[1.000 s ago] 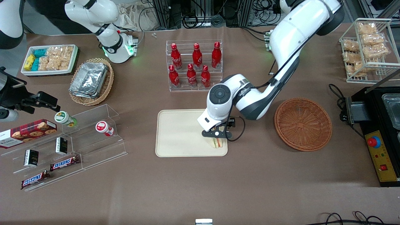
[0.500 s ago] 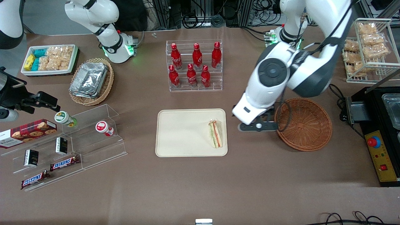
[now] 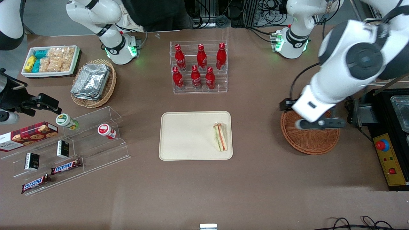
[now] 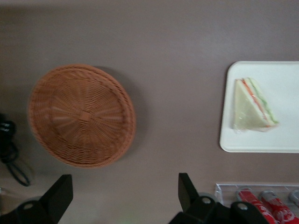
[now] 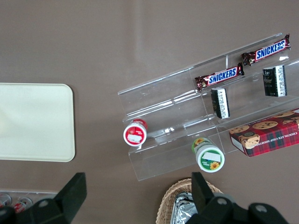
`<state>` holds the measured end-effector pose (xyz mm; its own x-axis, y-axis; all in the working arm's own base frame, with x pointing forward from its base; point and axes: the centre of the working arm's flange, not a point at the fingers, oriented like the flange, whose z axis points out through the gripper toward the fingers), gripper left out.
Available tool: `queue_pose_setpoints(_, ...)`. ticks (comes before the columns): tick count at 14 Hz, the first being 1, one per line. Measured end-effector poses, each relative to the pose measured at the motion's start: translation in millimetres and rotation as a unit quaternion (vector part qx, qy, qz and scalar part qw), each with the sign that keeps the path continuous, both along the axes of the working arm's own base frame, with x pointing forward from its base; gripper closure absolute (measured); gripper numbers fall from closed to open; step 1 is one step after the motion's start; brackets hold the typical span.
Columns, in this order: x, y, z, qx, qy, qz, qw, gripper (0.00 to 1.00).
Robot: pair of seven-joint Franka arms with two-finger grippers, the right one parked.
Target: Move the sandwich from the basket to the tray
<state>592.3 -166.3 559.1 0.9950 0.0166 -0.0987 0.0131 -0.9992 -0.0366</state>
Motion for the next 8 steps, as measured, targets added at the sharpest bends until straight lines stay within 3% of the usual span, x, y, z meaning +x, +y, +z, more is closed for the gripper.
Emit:
queue_pose_setpoints(2,0,50,9,0.001,0.006,-0.010,0.9999,0.00)
queue_pose_setpoints(5,-17,94,16,0.002,0.012,-0.020,0.9997,0.00)
queue_pose_setpoints(8,-42,109,33,-0.016,0.009,-0.014,0.9997,0.00)
